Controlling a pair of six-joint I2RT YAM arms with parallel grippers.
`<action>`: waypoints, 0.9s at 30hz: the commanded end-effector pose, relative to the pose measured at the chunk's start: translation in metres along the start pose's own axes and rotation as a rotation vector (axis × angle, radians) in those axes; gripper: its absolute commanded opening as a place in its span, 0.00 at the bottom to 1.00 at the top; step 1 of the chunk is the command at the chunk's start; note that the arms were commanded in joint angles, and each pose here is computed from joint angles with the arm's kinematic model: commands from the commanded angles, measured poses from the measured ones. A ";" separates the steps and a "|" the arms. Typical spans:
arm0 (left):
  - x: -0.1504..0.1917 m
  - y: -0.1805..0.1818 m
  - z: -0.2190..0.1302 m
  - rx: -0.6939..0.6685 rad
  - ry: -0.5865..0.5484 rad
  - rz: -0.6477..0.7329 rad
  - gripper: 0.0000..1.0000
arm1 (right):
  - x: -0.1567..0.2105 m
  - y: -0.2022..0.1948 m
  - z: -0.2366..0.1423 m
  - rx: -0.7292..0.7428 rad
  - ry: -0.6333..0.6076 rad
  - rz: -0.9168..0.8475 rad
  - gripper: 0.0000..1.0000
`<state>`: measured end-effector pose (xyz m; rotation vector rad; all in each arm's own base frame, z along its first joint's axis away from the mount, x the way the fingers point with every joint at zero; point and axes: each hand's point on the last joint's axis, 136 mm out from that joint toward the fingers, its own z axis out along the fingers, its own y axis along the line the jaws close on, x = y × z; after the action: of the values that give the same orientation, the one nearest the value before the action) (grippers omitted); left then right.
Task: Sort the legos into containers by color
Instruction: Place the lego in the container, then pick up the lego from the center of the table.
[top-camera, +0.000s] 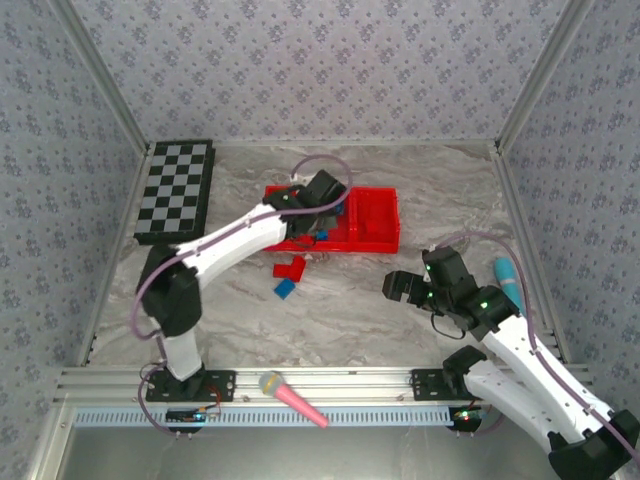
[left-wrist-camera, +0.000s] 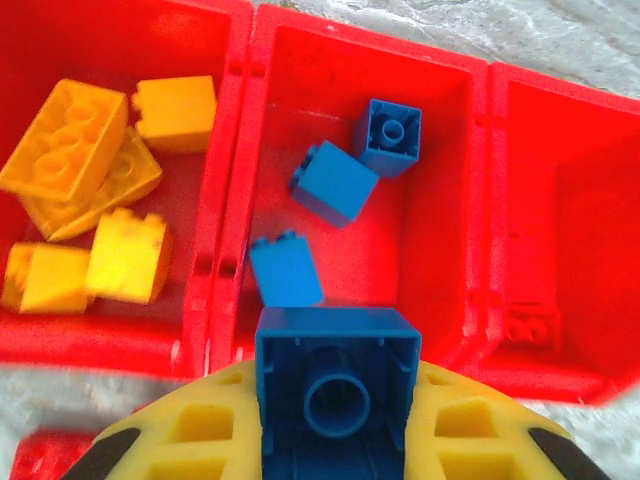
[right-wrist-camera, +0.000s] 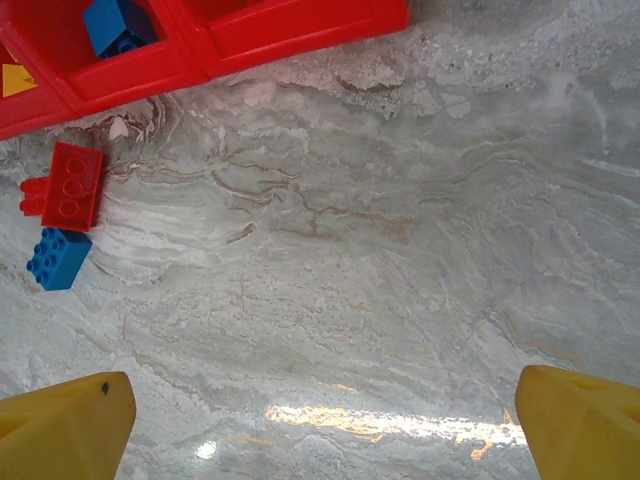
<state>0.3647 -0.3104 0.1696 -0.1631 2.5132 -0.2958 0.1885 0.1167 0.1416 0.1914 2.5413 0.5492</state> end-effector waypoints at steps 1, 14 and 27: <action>0.006 -0.007 0.023 0.015 0.109 0.121 0.10 | -0.004 -0.004 -0.008 0.025 -0.016 -0.010 1.00; 0.003 -0.035 0.067 0.159 0.154 0.113 0.60 | -0.003 -0.015 -0.020 0.061 -0.016 -0.021 1.00; 0.016 0.017 -0.013 0.173 0.085 0.329 0.93 | -0.006 -0.013 -0.013 0.059 -0.009 -0.012 1.00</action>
<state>0.3580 -0.3122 0.1453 0.2444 2.5849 -0.4027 0.1841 0.0999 0.1414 0.2108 2.5715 0.4680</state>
